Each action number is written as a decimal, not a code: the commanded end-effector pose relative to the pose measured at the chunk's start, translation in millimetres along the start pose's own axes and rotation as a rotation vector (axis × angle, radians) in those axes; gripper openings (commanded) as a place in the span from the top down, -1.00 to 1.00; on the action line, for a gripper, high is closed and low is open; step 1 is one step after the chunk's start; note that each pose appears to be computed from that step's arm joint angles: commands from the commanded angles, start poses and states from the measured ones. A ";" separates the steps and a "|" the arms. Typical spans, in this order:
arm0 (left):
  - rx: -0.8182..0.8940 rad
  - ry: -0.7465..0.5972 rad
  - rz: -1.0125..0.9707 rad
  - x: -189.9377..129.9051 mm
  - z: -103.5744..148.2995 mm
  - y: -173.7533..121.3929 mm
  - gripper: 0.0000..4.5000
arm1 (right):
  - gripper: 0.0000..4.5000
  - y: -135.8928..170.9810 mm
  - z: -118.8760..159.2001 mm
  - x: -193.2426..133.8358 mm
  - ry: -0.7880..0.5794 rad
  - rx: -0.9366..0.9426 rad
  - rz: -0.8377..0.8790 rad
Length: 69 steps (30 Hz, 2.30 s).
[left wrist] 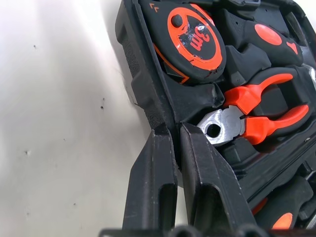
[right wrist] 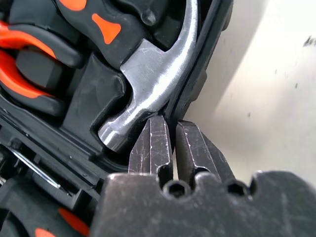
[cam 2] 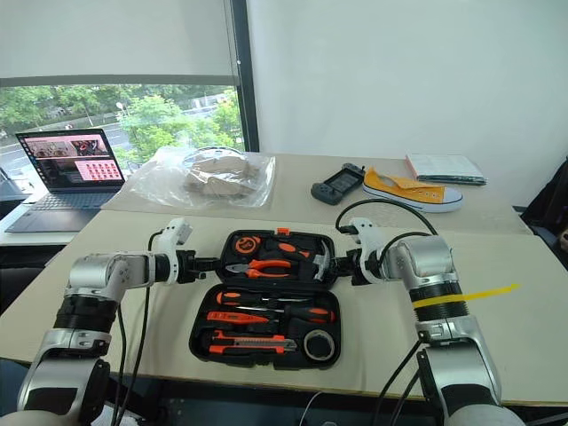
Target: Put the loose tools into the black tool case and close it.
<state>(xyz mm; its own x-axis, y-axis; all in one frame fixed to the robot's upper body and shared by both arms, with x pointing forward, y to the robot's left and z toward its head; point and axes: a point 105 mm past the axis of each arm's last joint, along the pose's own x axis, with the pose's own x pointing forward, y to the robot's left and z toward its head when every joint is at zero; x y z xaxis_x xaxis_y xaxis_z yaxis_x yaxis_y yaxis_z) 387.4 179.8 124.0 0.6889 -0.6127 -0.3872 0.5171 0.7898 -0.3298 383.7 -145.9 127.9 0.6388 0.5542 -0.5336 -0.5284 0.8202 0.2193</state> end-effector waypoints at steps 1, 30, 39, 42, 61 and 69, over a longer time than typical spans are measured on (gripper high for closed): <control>0.171 -0.240 -0.070 -8.9 38.5 -13.6 0.97 | 0.99 26.9 56.1 -24.8 -0.330 -0.297 0.108; 0.902 -0.213 -0.085 -77.6 -38.3 22.0 -0.09 | 0.08 -11.6 -82.6 -110.6 -0.299 -1.118 0.043; 0.831 -0.200 -0.226 -26.3 -4.0 -6.9 0.98 | 1.00 55.1 -129.7 -116.8 -0.198 -0.883 0.239; 0.826 -0.126 -0.317 -9.6 -11.8 -17.0 0.98 | 1.00 67.5 -139.8 -102.1 -0.140 -0.813 0.247; 0.653 -0.095 -0.373 -20.4 -37.3 -33.7 0.98 | 1.00 53.5 -74.2 -35.9 -0.248 -0.914 0.155; 0.663 -0.224 -0.439 -23.6 9.2 -61.3 0.98 | 1.00 51.8 -96.5 -74.5 -0.153 -0.855 0.207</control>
<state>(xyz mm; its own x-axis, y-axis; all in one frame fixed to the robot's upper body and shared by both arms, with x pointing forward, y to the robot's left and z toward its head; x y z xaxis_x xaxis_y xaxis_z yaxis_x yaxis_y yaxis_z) 343.6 156.6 142.2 0.4387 -0.8830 -0.1671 0.8967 0.4178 0.1465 262.7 -162.2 84.7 0.5322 0.7164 -0.4512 -0.8365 0.3627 -0.4108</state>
